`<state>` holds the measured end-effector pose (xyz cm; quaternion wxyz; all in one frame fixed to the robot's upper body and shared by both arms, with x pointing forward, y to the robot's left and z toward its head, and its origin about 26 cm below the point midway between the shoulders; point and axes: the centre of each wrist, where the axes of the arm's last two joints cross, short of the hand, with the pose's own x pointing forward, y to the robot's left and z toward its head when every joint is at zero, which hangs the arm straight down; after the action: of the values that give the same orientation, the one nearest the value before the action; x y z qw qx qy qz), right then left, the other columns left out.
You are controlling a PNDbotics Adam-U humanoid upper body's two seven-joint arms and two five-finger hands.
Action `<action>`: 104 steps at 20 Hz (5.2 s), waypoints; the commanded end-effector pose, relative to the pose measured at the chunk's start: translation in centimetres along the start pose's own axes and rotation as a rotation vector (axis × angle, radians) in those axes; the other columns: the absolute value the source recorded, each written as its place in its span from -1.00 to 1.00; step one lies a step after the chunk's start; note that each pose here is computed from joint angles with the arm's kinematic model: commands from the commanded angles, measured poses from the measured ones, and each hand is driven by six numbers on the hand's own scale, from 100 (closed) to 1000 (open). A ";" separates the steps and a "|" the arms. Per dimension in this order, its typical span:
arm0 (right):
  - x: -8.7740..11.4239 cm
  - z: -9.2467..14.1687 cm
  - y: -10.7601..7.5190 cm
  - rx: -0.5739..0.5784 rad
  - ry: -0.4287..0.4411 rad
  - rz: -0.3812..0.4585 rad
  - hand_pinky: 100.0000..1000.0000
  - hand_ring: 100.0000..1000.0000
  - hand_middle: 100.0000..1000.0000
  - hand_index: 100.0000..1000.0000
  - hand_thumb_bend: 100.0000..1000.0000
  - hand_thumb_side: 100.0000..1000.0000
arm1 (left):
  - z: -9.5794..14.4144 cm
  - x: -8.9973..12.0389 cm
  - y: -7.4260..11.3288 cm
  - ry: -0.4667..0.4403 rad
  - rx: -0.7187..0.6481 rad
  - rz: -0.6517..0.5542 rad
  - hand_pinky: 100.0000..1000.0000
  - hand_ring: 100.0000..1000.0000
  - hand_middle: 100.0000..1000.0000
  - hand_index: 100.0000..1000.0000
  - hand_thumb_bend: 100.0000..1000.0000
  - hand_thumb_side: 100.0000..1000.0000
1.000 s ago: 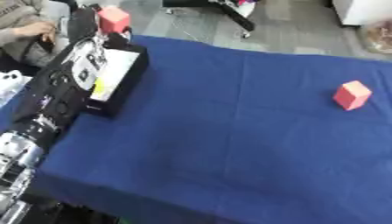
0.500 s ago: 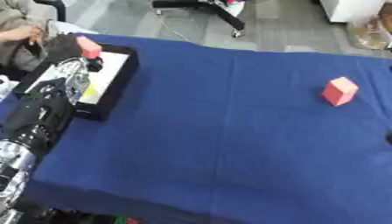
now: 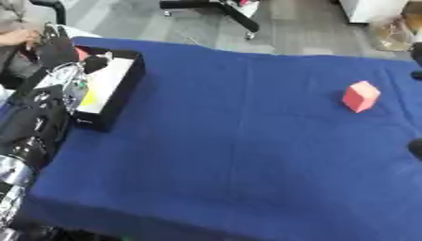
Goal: Pick up the objects with one hand, pass them to the other hand, and then place them into the box on the other side of the table.
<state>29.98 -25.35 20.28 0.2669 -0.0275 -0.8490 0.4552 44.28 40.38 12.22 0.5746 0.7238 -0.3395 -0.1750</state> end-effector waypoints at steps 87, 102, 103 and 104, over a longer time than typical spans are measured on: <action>-17.5 10.2 -7.1 -0.433 0.813 0.344 0.50 0.80 0.15 -0.18 -1.00 -1.00 | 24.6 7.8 15.0 -1.207 -0.595 1.728 0.89 0.24 0.22 0.55 -0.76 0.84; -0.1 -3.9 -6.7 -0.379 0.058 0.108 0.51 0.64 0.10 -0.10 -1.00 -0.90 | 25.5 8.4 8.1 -0.928 -0.829 1.496 0.89 0.17 0.15 0.47 -0.83 1.00; 1.4 -4.5 -6.2 -0.353 0.009 0.089 0.51 0.64 0.10 -0.10 -1.00 -0.88 | 25.9 8.6 7.6 -0.923 -0.862 1.486 0.89 0.17 0.15 0.48 -0.83 1.00; 2.5 -4.9 -5.7 -0.327 -0.027 0.070 0.52 0.64 0.10 -0.10 -1.00 -0.88 | 26.3 8.9 7.2 -0.923 -0.894 1.478 0.89 0.17 0.16 0.48 -0.83 1.00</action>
<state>32.92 -25.28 26.42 0.2630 -0.1127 -0.9073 0.3081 31.50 15.16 12.84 0.5717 -0.0852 -0.8034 -0.1431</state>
